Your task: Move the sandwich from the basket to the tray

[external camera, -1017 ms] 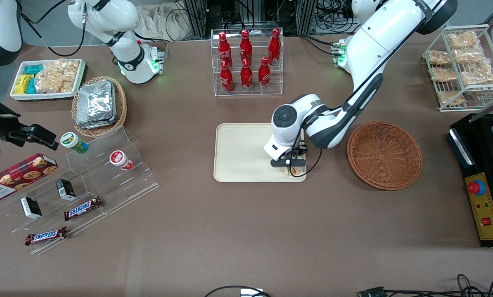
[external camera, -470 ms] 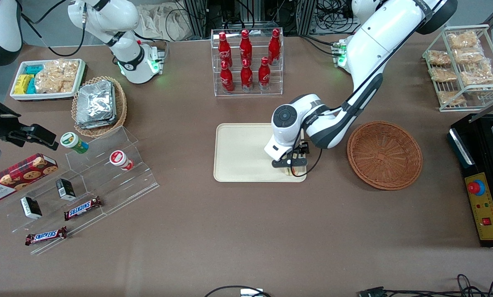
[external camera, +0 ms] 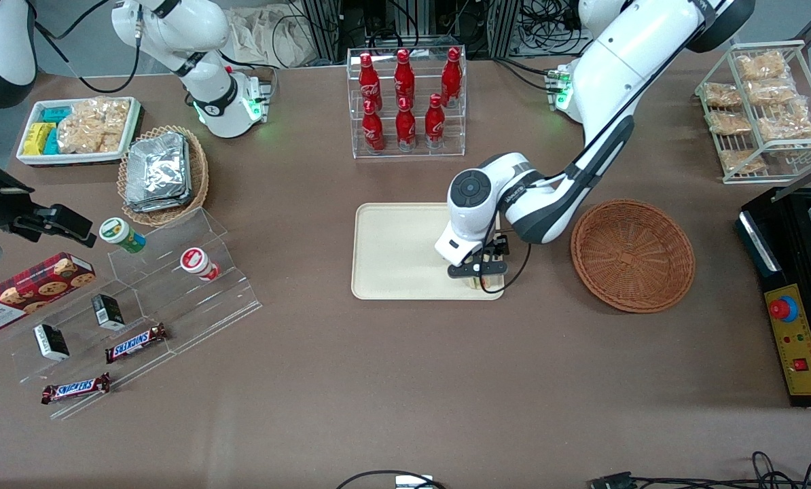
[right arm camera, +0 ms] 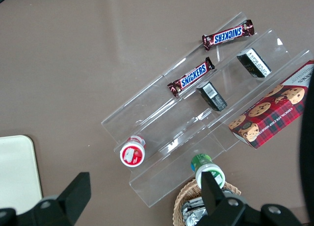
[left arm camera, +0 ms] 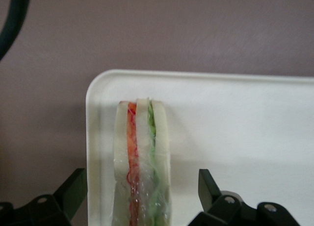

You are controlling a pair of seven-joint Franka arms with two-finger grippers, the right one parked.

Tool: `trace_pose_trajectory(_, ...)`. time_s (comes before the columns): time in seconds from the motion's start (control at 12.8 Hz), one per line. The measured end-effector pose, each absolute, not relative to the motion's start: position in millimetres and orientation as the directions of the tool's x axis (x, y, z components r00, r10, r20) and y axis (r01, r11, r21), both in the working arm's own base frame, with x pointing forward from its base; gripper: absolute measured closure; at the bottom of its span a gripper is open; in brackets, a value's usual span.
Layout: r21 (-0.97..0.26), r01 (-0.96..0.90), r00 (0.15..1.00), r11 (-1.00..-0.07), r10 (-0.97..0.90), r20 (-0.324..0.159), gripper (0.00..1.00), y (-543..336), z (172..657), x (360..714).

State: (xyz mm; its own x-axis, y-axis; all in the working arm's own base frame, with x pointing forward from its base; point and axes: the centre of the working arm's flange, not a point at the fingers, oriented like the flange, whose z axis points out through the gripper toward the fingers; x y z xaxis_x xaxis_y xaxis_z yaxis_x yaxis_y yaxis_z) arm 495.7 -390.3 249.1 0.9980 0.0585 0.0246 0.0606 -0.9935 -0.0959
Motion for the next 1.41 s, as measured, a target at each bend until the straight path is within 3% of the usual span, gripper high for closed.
trace_pose_trajectory(0.16,-0.068,0.084,0.996,-0.994,0.083,0.012,0.0,-389,316,508)
trace_pose_trajectory(0.39,-0.047,0.084,0.995,-0.995,0.087,-0.045,0.0,-345,461,529)
trace_pose_trajectory(0.63,-0.069,0.093,0.995,-0.993,0.095,-0.024,0.0,-242,552,547)
trace_pose_trajectory(0.86,-0.059,0.103,0.991,-0.993,0.108,-0.082,0.0,-161,578,548)
trace_pose_trajectory(1.41,0.006,0.136,0.989,-0.991,0.135,-0.058,0.0,-79,600,538)
